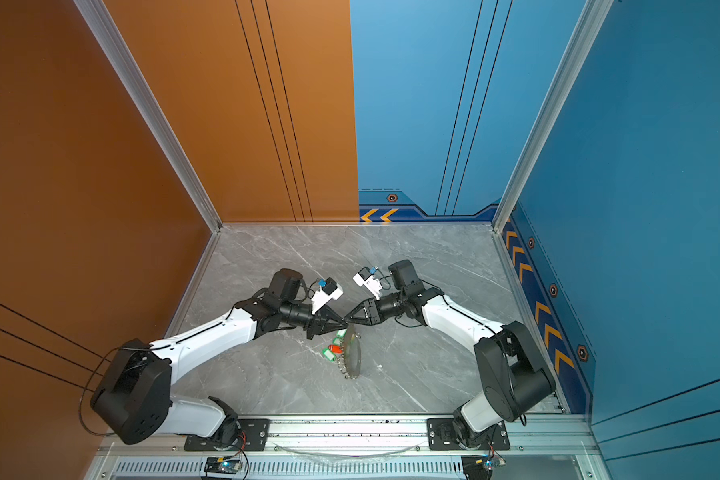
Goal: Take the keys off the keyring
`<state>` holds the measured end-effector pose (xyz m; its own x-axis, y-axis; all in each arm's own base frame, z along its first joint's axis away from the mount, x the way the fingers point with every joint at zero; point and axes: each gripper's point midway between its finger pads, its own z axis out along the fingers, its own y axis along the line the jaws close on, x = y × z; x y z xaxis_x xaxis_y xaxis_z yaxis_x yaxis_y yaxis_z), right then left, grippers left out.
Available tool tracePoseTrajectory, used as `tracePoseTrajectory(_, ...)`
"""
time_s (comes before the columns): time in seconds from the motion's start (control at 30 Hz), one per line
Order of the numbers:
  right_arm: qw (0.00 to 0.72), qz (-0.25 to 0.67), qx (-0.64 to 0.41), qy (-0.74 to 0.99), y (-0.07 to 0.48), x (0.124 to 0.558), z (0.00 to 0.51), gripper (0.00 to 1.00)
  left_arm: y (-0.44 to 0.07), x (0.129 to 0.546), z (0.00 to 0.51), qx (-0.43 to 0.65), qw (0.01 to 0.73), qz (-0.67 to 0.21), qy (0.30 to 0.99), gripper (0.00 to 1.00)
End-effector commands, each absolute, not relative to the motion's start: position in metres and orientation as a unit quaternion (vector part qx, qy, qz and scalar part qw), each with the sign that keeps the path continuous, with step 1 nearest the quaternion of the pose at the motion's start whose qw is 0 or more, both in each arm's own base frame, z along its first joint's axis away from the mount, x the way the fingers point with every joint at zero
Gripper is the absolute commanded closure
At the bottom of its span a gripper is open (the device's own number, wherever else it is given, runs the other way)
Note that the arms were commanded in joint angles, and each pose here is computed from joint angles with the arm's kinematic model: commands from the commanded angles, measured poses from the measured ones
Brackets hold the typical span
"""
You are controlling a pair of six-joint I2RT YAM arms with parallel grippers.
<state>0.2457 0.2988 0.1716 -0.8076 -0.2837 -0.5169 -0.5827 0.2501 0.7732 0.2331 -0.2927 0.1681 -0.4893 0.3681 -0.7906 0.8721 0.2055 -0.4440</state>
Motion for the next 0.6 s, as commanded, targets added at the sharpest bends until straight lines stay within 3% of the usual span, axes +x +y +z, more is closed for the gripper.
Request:
tracePoseTrajectory(0.0,0.137,0.555,-0.294,0.766,0.299,0.235,0.188,0.74,-0.292,0.233,0.183,0.440,0.289,-0.475,0.705,1.00)
tracePoseTrajectory(0.43,0.145,0.562,-0.301,0.756,0.303,0.236,0.198,0.84,-0.294,0.235,0.184,0.440,0.287,-0.481,0.702,1.00)
tracePoseTrajectory(0.57,0.147,0.561,-0.302,0.757,0.304,0.237,0.199,0.91,-0.294,0.235,0.182,0.439,0.283,-0.482,0.704,1.00)
